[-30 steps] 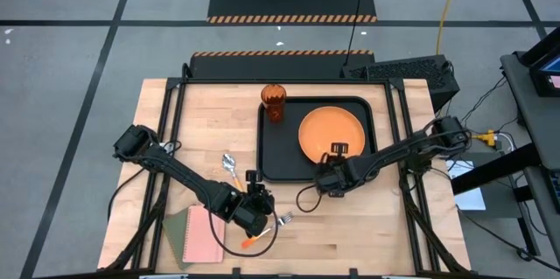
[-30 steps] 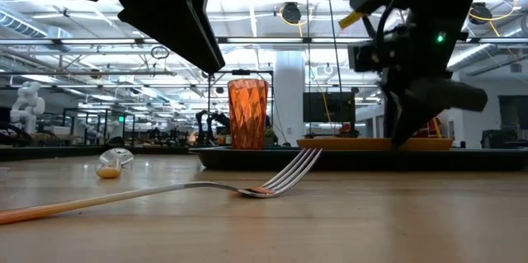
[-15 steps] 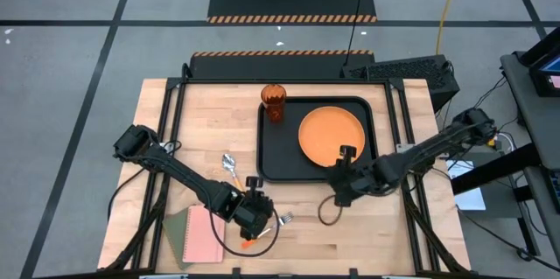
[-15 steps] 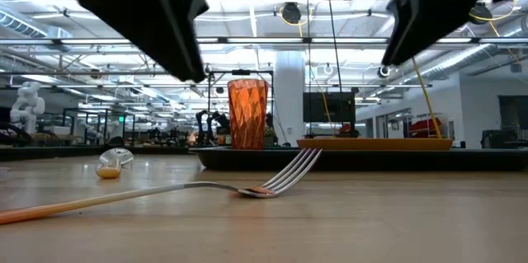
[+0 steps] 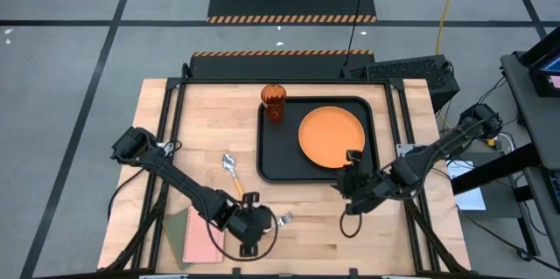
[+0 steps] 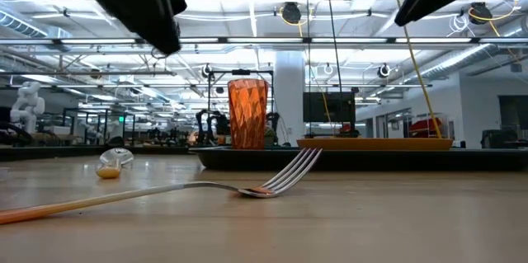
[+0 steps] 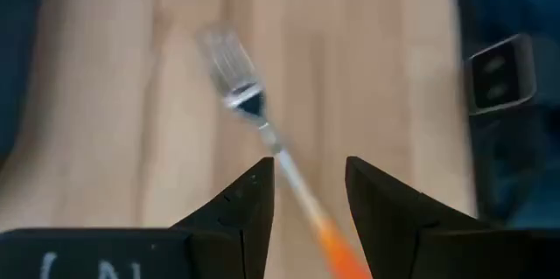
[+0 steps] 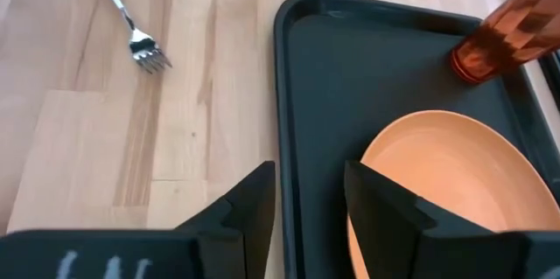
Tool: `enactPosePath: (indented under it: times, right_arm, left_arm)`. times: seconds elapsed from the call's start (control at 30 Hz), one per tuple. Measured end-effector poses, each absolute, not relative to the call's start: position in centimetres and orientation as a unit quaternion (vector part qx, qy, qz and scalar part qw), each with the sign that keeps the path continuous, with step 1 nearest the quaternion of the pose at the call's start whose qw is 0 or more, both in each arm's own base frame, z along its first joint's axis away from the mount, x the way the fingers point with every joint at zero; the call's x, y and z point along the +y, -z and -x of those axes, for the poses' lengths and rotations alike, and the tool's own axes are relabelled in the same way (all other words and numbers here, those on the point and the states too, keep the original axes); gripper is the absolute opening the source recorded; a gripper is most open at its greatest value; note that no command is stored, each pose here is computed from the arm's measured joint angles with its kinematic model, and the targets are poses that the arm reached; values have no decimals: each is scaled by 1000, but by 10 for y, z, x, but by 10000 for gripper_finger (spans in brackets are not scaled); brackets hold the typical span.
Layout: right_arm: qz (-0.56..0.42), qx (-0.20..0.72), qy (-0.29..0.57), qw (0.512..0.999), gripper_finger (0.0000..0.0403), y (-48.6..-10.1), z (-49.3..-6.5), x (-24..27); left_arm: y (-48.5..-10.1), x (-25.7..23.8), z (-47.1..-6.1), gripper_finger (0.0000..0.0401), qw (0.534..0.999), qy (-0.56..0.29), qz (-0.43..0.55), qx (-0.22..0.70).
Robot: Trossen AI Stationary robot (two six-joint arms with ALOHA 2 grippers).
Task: Pick and place plate/cup/fork/spoon on tray
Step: Put the orange fork on the black serving tray to the left of the orange plate
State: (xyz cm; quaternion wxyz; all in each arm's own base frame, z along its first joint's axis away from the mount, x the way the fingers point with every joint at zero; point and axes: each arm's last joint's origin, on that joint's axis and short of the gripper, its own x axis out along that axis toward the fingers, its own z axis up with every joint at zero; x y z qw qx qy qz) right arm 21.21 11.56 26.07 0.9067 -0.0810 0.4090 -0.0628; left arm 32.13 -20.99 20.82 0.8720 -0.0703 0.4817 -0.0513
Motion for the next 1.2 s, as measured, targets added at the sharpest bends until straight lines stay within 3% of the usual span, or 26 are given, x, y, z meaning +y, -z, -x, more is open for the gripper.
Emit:
enactPosePath:
  times: [0.2, 0.5, 0.73, 1.2]
  right_arm:
    - [90, 407, 57, 907, 130, -261, -212, 117]
    - [97, 406, 54, 907, 130, -261, -212, 117]
    - [108, 405, 48, 907, 130, -261, -212, 117]
    - [119, 400, 40, 908, 130, -262, -214, 118]
  left_arm:
    - [-195, -232, -325, 145, 878, 98, 63, 463]
    - [-153, -241, -328, 145, 885, -6, 13, 465]
    - [-151, -243, -327, 145, 899, -55, 6, 435]
    - [-119, -245, -331, 145, 898, -103, 2, 429]
